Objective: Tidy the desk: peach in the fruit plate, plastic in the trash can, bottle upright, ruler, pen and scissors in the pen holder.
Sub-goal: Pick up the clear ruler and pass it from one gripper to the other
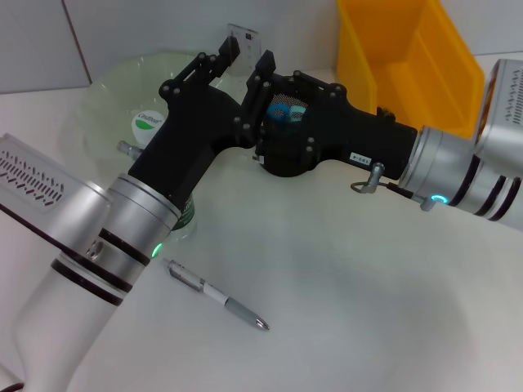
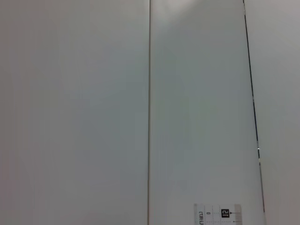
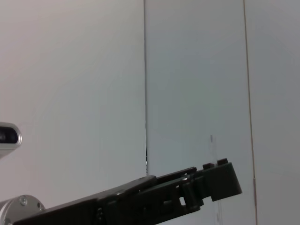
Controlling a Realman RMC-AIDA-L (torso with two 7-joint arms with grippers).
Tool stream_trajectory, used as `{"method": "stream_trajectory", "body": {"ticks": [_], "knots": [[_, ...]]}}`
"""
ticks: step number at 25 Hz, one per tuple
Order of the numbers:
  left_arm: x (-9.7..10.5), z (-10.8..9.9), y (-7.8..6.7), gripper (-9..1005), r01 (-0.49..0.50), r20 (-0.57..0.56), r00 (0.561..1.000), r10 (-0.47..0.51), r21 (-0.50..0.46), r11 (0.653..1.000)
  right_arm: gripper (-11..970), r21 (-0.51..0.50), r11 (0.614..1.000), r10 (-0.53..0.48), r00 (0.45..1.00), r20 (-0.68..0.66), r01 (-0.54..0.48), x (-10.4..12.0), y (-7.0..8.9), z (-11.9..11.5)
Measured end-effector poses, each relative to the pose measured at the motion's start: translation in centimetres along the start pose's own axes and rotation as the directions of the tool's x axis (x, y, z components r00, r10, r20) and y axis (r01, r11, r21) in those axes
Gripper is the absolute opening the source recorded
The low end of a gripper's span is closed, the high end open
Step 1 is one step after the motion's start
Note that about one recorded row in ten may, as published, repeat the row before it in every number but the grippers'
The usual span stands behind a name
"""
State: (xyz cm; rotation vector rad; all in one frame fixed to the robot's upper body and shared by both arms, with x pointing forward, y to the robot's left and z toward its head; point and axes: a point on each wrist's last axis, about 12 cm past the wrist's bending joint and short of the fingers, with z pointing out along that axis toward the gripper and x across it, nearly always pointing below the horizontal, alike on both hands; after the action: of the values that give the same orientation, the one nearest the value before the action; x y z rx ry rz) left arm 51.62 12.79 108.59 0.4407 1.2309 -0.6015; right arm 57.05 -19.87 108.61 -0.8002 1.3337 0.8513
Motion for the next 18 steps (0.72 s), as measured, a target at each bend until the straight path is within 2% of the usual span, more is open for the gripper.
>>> {"method": "stream_trajectory", "body": {"ticks": [18], "knots": [[0.01, 0.27, -0.06, 460, -0.009, -0.004, 1.0, 0.009, -0.007, 1.0, 718, 0.001, 1.0, -0.029, 0.999, -0.014, 0.029, 0.35, 0.29, 1.0]]}}
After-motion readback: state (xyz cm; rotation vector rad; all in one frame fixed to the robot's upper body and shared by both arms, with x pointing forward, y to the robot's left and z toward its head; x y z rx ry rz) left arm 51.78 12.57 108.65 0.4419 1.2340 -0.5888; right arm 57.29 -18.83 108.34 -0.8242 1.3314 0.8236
